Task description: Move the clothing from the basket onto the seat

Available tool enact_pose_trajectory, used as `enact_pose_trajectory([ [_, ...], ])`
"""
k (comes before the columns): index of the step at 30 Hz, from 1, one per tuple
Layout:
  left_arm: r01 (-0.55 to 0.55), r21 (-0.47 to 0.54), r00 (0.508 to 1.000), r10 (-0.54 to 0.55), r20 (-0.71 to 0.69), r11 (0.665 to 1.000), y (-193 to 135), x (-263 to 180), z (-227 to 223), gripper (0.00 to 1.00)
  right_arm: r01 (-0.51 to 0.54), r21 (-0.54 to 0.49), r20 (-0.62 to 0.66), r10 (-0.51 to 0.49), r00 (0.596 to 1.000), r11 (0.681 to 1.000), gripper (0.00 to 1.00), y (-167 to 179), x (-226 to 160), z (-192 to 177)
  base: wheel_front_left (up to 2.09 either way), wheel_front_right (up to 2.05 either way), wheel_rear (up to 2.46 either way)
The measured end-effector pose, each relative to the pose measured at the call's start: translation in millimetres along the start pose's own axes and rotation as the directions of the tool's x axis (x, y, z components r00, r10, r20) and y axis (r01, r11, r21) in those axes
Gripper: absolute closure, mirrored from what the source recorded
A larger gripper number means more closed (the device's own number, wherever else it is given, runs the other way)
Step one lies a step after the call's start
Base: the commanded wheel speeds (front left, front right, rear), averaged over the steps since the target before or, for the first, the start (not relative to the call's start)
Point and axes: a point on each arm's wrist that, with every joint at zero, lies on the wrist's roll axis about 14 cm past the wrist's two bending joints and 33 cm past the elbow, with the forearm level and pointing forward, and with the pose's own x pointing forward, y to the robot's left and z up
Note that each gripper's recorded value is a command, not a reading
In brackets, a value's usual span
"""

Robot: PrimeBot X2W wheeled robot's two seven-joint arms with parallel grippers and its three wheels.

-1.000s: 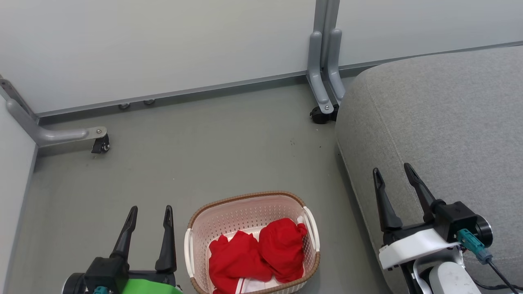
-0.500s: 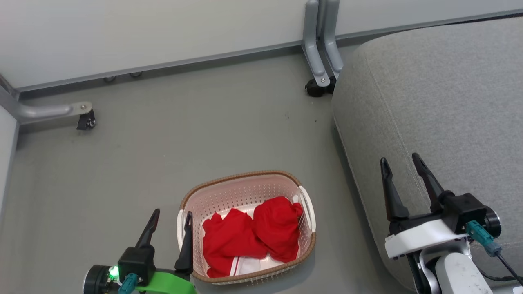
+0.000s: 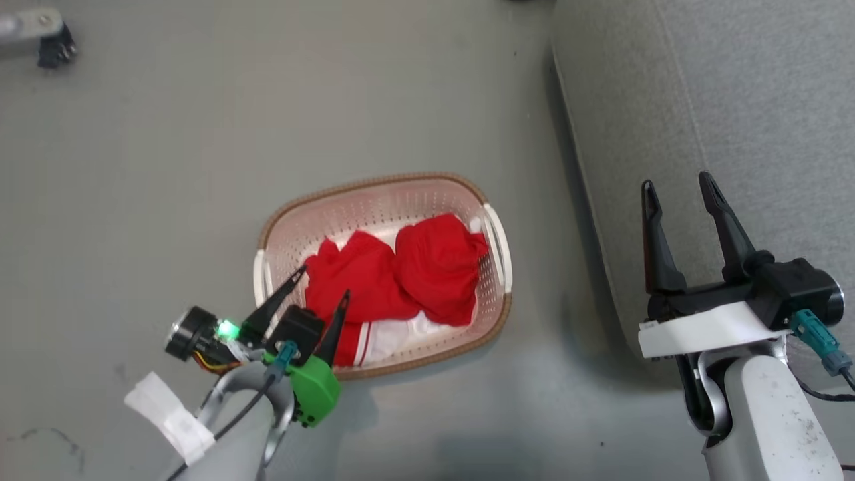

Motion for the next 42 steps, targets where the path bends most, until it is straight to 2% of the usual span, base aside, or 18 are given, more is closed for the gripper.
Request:
enact_pose_trajectory([
  [6,0.119,0.074,0.980,-0.105,-0.172,0.990,4.0,33.1,-58.3,0.00,0.000,0.023,-0.102,0.002,0.995,1.000,0.00,0.0,14.0,-47.6,0.00,0.00,0.00],
  [10,0.250,0.141,0.939,-0.204,-0.278,0.958,-4.9,47.7,-96.4,0.00,0.024,0.065,-0.164,-0.013,0.986,0.998,0.00,-4.4,17.1,-77.0,0.00,0.00,0.00],
  [20,0.391,0.160,0.859,-0.298,-0.416,0.906,-13.3,77.0,-158.7,0.00,0.135,0.143,-0.263,-0.093,0.960,0.981,0.00,-28.5,8.3,-120.9,0.00,0.00,0.00],
  [24,0.431,0.178,0.839,-0.321,-0.439,0.885,-19.5,90.2,-171.3,0.00,0.165,0.142,-0.286,-0.119,0.951,0.976,0.00,-37.4,4.2,-130.0,0.00,0.00,0.00],
  [27,0.436,0.186,0.833,-0.317,-0.453,0.880,-19.3,101.1,-180.3,0.00,0.179,0.137,-0.306,-0.130,0.943,0.974,0.00,-41.5,1.2,-137.3,0.00,0.00,0.00],
  [32,0.474,0.229,0.790,-0.297,-0.536,0.850,-14.0,111.2,-204.4,0.00,0.210,0.141,-0.324,-0.155,0.933,0.967,0.00,-50.2,-1.5,-145.5,0.00,0.00,0.00],
  [38,0.498,0.245,0.741,-0.262,-0.618,0.832,-10.9,120.6,-225.7,0.00,0.234,0.141,-0.346,-0.173,0.922,0.962,0.00,-55.8,-6.8,-152.3,0.00,0.00,0.00],
  [42,0.534,0.247,0.691,-0.250,-0.678,0.808,-11.1,122.2,-239.8,0.00,0.238,0.143,-0.356,-0.174,0.918,0.961,0.00,-56.3,-8.0,-156.0,0.00,0.00,0.00],
])
